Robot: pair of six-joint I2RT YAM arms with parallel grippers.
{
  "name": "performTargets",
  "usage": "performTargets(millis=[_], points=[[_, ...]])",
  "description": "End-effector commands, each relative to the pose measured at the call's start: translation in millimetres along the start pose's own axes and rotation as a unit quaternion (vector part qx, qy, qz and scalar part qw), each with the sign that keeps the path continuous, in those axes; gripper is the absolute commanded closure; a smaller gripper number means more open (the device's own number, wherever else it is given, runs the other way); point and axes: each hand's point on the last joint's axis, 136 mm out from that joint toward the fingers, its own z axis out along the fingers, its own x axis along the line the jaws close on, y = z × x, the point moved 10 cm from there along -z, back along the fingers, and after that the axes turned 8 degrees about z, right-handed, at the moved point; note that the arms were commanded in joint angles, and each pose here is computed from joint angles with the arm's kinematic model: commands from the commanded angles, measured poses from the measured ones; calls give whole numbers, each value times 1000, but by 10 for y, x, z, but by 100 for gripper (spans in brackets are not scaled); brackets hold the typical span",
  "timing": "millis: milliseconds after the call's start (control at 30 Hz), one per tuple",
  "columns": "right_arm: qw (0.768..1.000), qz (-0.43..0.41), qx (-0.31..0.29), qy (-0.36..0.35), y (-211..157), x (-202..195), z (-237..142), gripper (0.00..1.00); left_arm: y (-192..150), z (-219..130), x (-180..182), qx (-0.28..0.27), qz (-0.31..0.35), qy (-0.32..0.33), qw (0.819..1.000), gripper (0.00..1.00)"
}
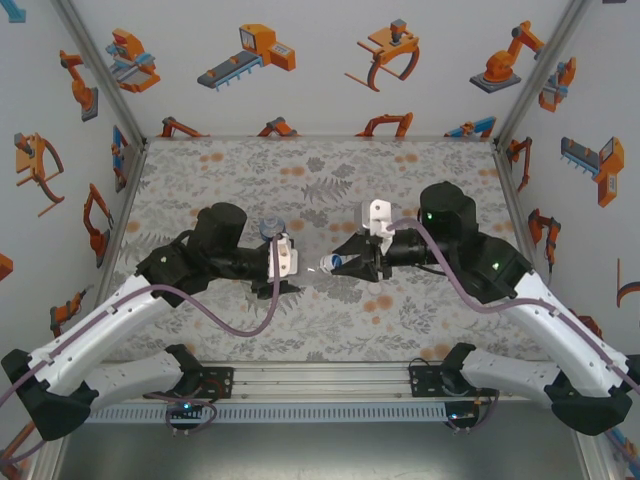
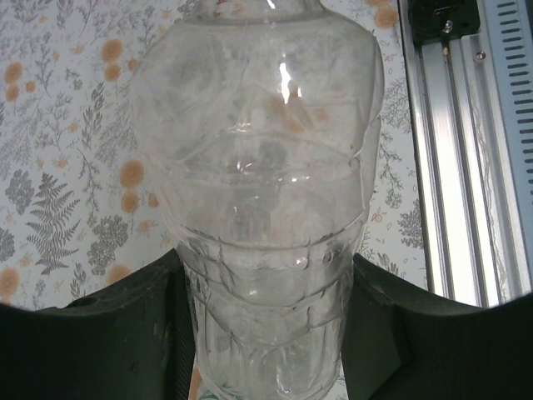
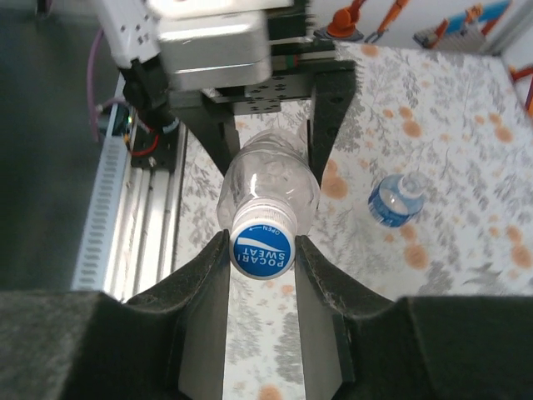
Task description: Screw on the bottle caps
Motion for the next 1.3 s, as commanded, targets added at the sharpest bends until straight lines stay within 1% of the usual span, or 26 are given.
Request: performTargets(millis=[0, 67, 100, 167, 233, 333, 367, 400, 500, 533, 567, 633, 667, 700, 767, 800, 900, 933, 1000, 1067, 1133, 1200, 1267], points=[[984, 163, -12, -76, -71, -155, 93, 100, 156, 7, 107, -49, 23, 24, 998, 100], [959, 258, -16, -113, -104, -230, 114, 100, 147, 41, 142, -48, 25, 34, 998, 100], [940, 312, -19, -139, -133, -277, 124, 100, 147, 54, 163, -46, 26, 39, 998, 100], [888, 416, -26, -193, -227, -367, 139, 100, 126, 84, 190, -42, 28, 51, 997, 100], [812, 528, -42, -246, -370, -436, 138, 100, 114, 103, 213, -40, 32, 61, 997, 100], [708, 647, -70, -274, -556, -471, 152, 100, 99, 129, 239, -34, 35, 68, 996, 100], [689, 667, -76, -273, -575, -477, 165, 100, 95, 139, 247, -33, 35, 69, 996, 100], [685, 675, -80, -263, -562, -490, 194, 100, 95, 149, 252, -33, 35, 68, 997, 100], [692, 668, -74, -264, -518, -512, 218, 99, 94, 170, 265, -34, 35, 65, 997, 100], [695, 663, -73, -267, -511, -511, 211, 96, 94, 180, 262, -35, 34, 63, 997, 100], [701, 656, -73, -270, -494, -507, 194, 91, 97, 182, 264, -35, 34, 62, 997, 100], [719, 635, -75, -273, -436, -495, 152, 75, 106, 171, 258, -38, 33, 61, 997, 100], [733, 618, -78, -273, -390, -481, 121, 65, 104, 171, 250, -40, 34, 59, 997, 100], [751, 595, -79, -274, -341, -469, 88, 58, 100, 165, 239, -40, 34, 57, 997, 100], [790, 544, -83, -271, -218, -432, 9, 46, 101, 153, 225, -39, 31, 52, 997, 100], [812, 512, -84, -266, -144, -402, -37, 42, 101, 146, 212, -40, 31, 48, 998, 100], [873, 410, -89, -250, 56, -306, -169, 36, 96, 143, 155, -47, 33, 23, 998, 100], [889, 378, -90, -242, 107, -278, -198, 34, 98, 140, 145, -48, 31, 16, 998, 100], [925, 299, -84, -218, 203, -216, -230, 33, 106, 136, 125, -52, 29, 4, 998, 100], [954, 228, -69, -183, 253, -159, -219, 33, 110, 132, 109, -54, 28, -6, 998, 100], [975, 161, -54, -146, 287, -104, -203, 35, 116, 129, 101, -54, 26, -14, 998, 100], [993, 74, -39, -88, 317, -2, -205, 35, 124, 120, 87, -59, 26, -19, 998, 100], [999, -13, -30, -29, 326, 109, -227, 35, 133, 109, 75, -60, 26, -24, 998, 100]])
